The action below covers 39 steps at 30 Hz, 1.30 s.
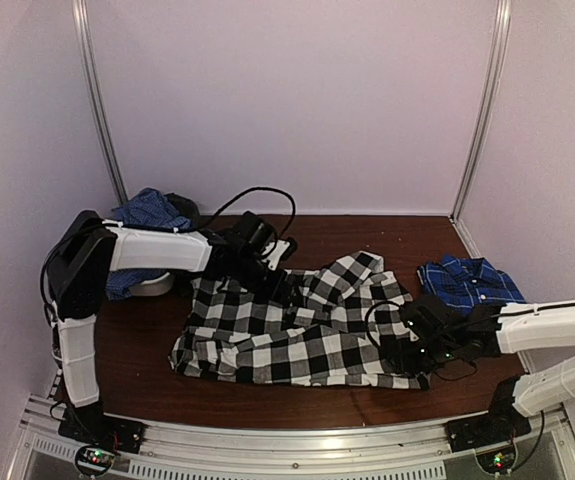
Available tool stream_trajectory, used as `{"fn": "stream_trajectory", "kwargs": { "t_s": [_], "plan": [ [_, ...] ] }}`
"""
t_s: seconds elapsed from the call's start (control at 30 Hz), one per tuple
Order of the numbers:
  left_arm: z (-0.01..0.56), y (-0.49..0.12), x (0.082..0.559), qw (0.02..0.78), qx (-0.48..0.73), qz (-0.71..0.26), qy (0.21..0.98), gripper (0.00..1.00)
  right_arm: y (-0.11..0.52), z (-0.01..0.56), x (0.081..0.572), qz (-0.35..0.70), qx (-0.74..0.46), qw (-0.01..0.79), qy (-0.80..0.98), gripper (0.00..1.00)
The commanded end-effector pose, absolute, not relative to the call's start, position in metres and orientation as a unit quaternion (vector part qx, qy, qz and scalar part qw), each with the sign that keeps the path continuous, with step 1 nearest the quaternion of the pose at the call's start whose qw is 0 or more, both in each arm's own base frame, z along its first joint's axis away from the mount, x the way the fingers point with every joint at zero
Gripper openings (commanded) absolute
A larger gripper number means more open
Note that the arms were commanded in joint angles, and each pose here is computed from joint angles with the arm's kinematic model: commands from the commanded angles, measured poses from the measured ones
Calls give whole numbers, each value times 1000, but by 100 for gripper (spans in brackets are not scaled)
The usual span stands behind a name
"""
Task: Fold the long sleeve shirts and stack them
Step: Pick up the sleeve from the 1/3-folded shirt.
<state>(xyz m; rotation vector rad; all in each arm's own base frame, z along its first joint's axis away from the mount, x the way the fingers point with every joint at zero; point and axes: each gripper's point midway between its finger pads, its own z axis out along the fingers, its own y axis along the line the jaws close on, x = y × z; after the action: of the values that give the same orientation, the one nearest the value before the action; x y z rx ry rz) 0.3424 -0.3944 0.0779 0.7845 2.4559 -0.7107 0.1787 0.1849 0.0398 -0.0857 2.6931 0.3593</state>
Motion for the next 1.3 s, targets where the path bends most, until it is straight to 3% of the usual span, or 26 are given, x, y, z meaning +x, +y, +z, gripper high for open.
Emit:
{"fn": "stream_trajectory", "kwargs": {
  "t_s": [0.0,0.23,0.63,0.8,1.07,1.27],
  "plan": [
    [89,-412,358,247,319,-298,865,67,190,43,189,106,-51,217,969,51],
    [72,-428,369,233,339,-308,858,57,203,48,198,108,-64,221,967,51],
    [37,-430,383,215,334,-285,873,53,207,42,200,103,-72,213,969,51],
    [29,-427,376,201,332,-290,875,41,208,36,199,99,-77,207,970,51],
    [42,-431,372,206,334,-310,866,10,209,32,199,98,-82,204,971,51],
    [69,-433,376,226,337,-313,858,0,206,35,200,94,-80,208,970,51]
  ]
}}
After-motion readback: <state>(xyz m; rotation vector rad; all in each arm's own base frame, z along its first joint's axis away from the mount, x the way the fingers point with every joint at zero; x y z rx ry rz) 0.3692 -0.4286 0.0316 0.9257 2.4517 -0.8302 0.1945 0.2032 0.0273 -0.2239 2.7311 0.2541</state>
